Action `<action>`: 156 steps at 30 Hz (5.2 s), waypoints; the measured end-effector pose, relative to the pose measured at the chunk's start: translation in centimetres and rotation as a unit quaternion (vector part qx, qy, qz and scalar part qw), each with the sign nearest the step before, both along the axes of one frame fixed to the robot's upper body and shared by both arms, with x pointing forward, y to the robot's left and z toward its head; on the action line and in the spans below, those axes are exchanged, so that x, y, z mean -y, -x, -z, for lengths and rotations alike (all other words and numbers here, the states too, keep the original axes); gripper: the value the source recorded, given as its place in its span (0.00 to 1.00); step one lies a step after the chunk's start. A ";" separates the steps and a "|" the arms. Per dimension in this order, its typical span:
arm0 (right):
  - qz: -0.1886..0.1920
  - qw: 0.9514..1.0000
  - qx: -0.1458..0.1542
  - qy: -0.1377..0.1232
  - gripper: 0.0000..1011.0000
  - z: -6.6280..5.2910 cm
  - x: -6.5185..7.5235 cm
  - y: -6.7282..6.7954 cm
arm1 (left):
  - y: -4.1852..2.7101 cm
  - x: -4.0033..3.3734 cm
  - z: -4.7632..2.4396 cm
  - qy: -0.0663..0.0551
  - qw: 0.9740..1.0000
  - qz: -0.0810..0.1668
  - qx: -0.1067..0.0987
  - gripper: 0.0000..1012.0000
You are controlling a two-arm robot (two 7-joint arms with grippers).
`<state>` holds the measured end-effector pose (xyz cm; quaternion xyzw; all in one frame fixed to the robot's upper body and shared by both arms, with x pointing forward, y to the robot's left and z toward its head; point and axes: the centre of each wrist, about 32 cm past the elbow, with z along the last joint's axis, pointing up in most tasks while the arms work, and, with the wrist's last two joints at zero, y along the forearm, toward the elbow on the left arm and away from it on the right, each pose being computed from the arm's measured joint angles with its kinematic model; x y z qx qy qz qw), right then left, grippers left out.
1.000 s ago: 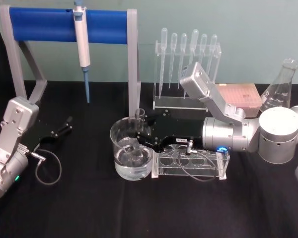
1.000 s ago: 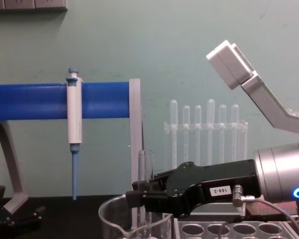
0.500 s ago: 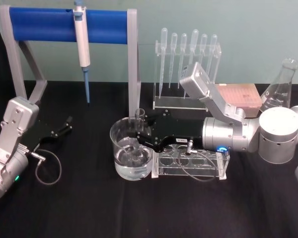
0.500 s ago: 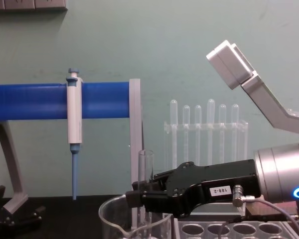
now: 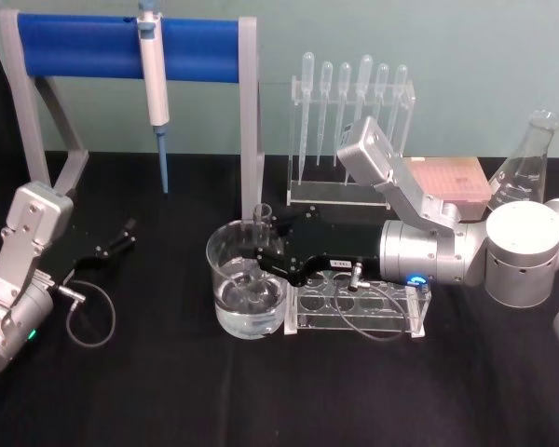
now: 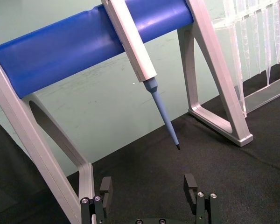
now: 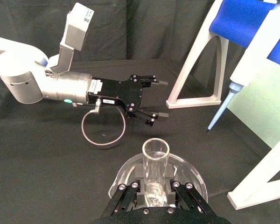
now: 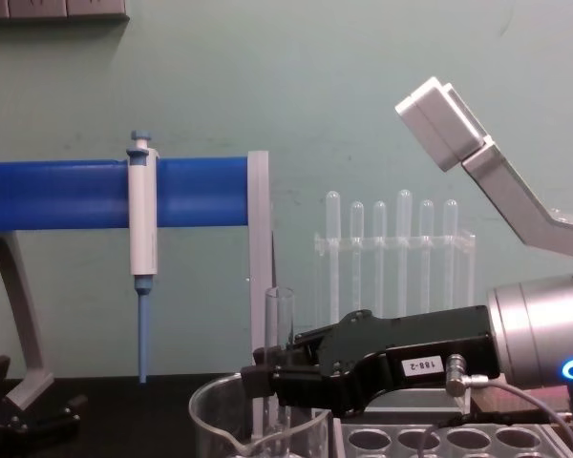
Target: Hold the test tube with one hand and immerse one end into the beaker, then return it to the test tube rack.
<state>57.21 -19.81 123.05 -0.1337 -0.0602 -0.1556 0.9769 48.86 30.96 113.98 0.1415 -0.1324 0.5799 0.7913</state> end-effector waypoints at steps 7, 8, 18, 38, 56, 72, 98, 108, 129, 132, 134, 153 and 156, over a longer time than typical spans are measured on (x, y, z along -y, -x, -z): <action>0.000 1.000 0.000 0.000 0.24 0.0 0.0 0.0 | 0.00 0.00 0.00 0.000 1.000 0.000 0.000 0.99; 0.000 1.000 0.000 0.000 0.24 0.0 0.0 0.0 | 0.00 0.00 0.00 0.000 1.000 0.000 0.000 0.99; -0.002 1.000 0.016 -0.019 0.24 -1.8 0.5 0.2 | 0.00 0.00 0.00 0.000 1.000 0.000 0.000 0.99; -0.034 0.996 0.062 -0.060 0.24 -9.9 5.1 1.8 | 0.00 0.00 0.00 0.000 1.000 0.000 0.000 0.99; -0.008 0.997 0.068 -0.047 0.24 -8.8 11.5 4.3 | 0.00 0.00 0.00 0.000 1.000 0.000 0.000 0.99; 0.002 0.999 0.037 -0.025 0.24 -5.6 11.7 3.7 | 0.00 0.00 0.00 0.000 1.000 0.000 0.000 0.99; 0.013 1.000 0.009 -0.009 0.24 -1.9 10.9 2.5 | 0.00 0.00 0.00 0.000 1.000 0.000 0.000 0.99; 0.018 1.000 -0.001 0.001 0.24 -0.7 10.7 2.3 | 0.00 0.00 0.00 0.000 1.000 0.000 0.000 0.99; 0.025 1.000 -0.005 0.015 0.24 -0.2 10.5 2.1 | 0.00 0.00 0.00 0.000 1.000 0.000 0.000 0.99; 0.025 1.000 -0.005 0.014 0.35 -0.2 10.5 2.1 | 0.00 0.00 0.00 0.000 1.000 0.000 0.000 0.99; 0.025 1.000 -0.005 0.014 0.39 -0.2 10.5 2.1 | 0.00 0.00 0.00 0.000 1.000 0.000 0.000 0.99; 0.067 0.993 0.042 -0.084 0.95 -4.0 12.6 4.2 | 0.00 0.00 0.00 0.000 1.000 0.000 0.000 0.99; 0.101 0.989 0.046 -0.101 0.99 -3.9 13.0 4.8 | 0.00 0.00 0.00 0.000 1.000 0.000 0.000 0.99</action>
